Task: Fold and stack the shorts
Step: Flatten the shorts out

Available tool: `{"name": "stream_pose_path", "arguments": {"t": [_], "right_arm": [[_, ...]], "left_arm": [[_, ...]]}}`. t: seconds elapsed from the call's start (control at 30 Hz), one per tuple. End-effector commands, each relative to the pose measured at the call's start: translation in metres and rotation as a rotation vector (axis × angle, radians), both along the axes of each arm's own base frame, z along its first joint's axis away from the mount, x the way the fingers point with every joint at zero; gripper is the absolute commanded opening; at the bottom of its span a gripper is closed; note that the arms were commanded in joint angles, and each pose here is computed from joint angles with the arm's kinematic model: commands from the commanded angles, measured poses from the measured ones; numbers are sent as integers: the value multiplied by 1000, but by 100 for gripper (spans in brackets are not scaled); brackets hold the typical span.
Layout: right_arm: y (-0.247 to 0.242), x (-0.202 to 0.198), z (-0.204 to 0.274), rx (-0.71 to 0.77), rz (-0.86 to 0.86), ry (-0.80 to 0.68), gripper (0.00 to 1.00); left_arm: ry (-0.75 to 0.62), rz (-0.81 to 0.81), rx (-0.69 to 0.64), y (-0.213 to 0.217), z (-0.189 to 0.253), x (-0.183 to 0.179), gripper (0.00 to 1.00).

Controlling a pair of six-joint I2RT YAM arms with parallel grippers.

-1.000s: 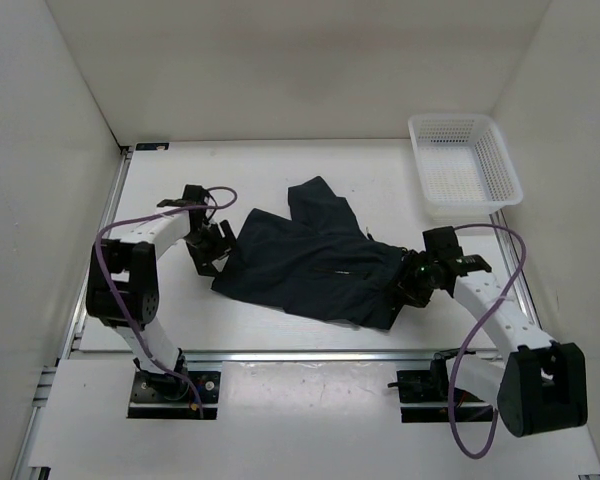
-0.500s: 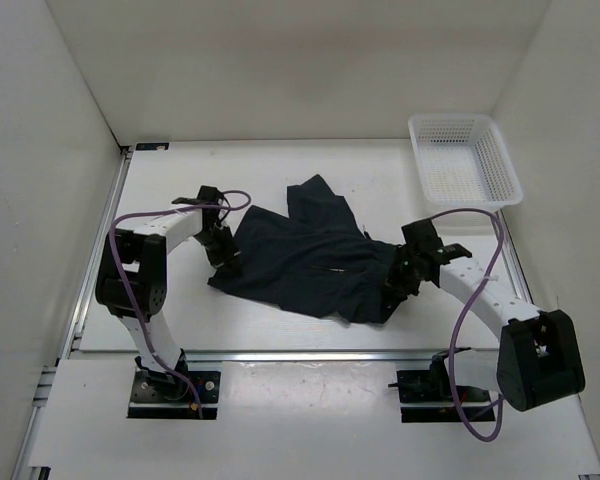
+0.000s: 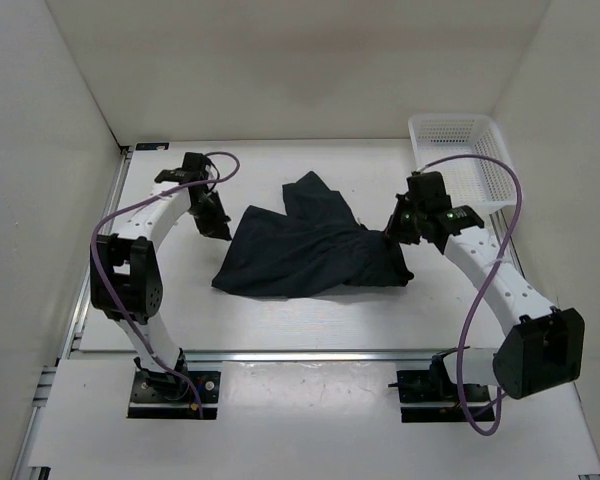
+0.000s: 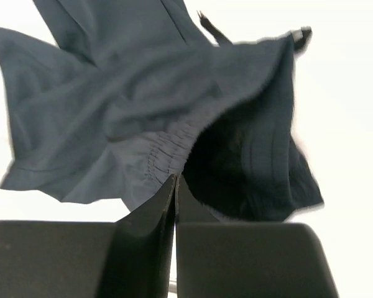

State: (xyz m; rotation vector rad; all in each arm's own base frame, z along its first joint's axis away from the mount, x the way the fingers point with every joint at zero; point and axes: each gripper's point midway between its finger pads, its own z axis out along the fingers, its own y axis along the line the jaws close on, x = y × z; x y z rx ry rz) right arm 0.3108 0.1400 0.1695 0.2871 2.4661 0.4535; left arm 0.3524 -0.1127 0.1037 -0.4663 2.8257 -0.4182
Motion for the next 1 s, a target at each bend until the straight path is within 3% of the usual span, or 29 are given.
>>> {"name": "stream_pose_path", "arguments": {"t": [0.0, 0.13, 0.23, 0.4, 0.5, 0.73, 0.8, 0.83, 0.87, 0.97], "right_arm": [[-15, -31, -18, -59, 13, 57, 0], [-31, -72, -43, -75, -14, 121, 0], [-35, -97, -60, -55, -21, 160, 0], [-37, -106, -69, -48, -42, 184, 0], [-38, -103, -70, -64, -42, 186, 0], [-39, -99, -70, -81, -40, 193, 0], [-38, -96, -71, -80, -40, 191, 0], [-38, -96, -71, -80, -40, 191, 0], [-38, -96, -71, -80, -40, 191, 0], [-38, -96, -71, -80, -40, 191, 0]], "left_arm": [[40, -1, 87, 21, -3, -25, 21], [92, -8, 79, 21, -26, -47, 43], [125, -50, 61, 8, -39, -62, 49], [205, -134, 39, -18, -61, -81, 81], [258, -148, 51, -20, -72, -98, 85], [210, -139, 37, -20, -56, -110, 67], [206, -147, 48, -18, -57, -110, 49], [204, -162, 51, -18, -58, -108, 23], [201, -172, 53, -18, -58, -108, 12], [157, -159, 96, -13, -45, -92, 10]]}}
